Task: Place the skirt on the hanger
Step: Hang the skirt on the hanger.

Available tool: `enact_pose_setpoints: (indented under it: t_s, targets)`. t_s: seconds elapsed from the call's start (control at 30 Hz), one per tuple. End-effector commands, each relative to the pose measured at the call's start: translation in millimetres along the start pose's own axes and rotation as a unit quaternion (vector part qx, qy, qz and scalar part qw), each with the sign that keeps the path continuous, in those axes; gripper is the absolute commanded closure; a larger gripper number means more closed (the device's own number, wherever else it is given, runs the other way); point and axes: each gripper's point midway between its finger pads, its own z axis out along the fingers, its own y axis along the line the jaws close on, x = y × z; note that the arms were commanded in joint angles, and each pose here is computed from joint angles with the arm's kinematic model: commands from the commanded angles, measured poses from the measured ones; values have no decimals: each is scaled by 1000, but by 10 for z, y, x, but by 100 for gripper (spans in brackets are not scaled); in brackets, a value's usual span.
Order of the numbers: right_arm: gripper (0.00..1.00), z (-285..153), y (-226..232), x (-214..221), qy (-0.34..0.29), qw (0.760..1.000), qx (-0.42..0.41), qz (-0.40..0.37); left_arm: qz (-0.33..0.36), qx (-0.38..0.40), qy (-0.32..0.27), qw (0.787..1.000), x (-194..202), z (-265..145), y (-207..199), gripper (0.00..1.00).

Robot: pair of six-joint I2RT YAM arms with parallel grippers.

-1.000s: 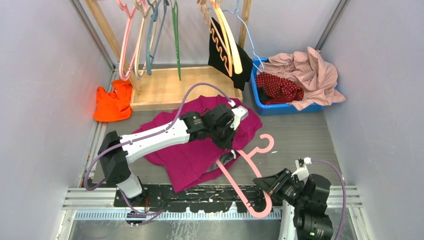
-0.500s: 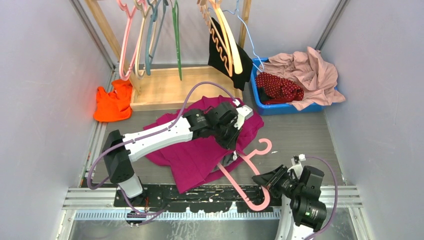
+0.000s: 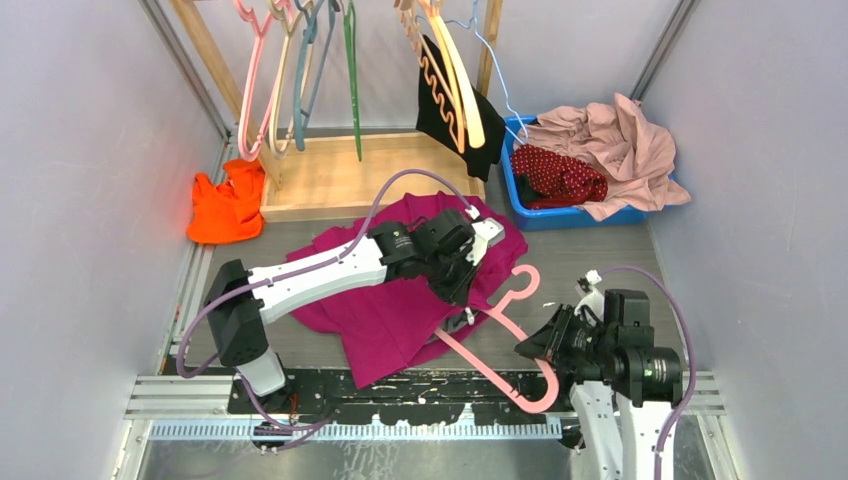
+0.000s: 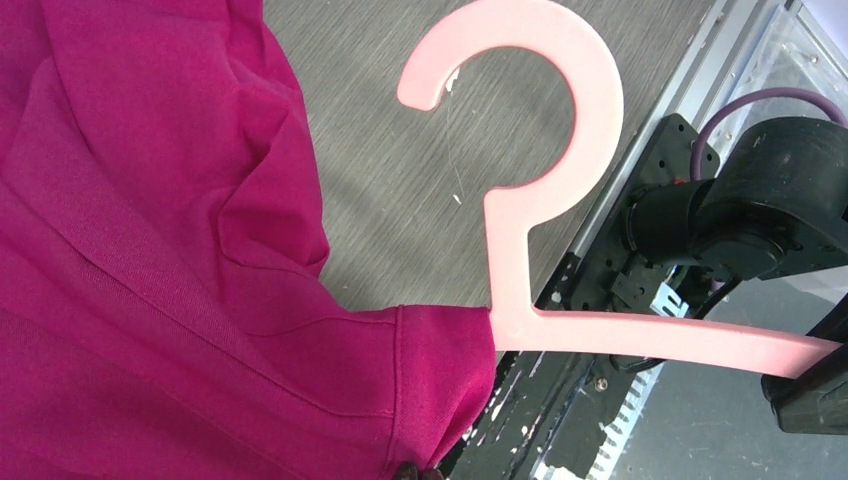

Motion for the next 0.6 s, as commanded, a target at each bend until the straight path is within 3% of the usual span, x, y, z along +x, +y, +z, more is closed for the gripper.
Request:
enact_pose_setpoints:
  t_s: [0.0,0.2,0.37,0.57]
  targets:
    - [99,-18,130,-96,15,997,-20,-73,18,28,-28,999,-115,-162,-152,100]
    - [99,56,454,-47,62,988,-120,-73,12,26,-21,999,-69,-139,-135,100]
    - [99,150,682,-360,-36,979,-200,-13,1,27,-18,999,-55,-154,-154,100]
    - [99,385,413,-653,-116,980,-159,25,-10,27,-11,1000,-15,-162,-159,100]
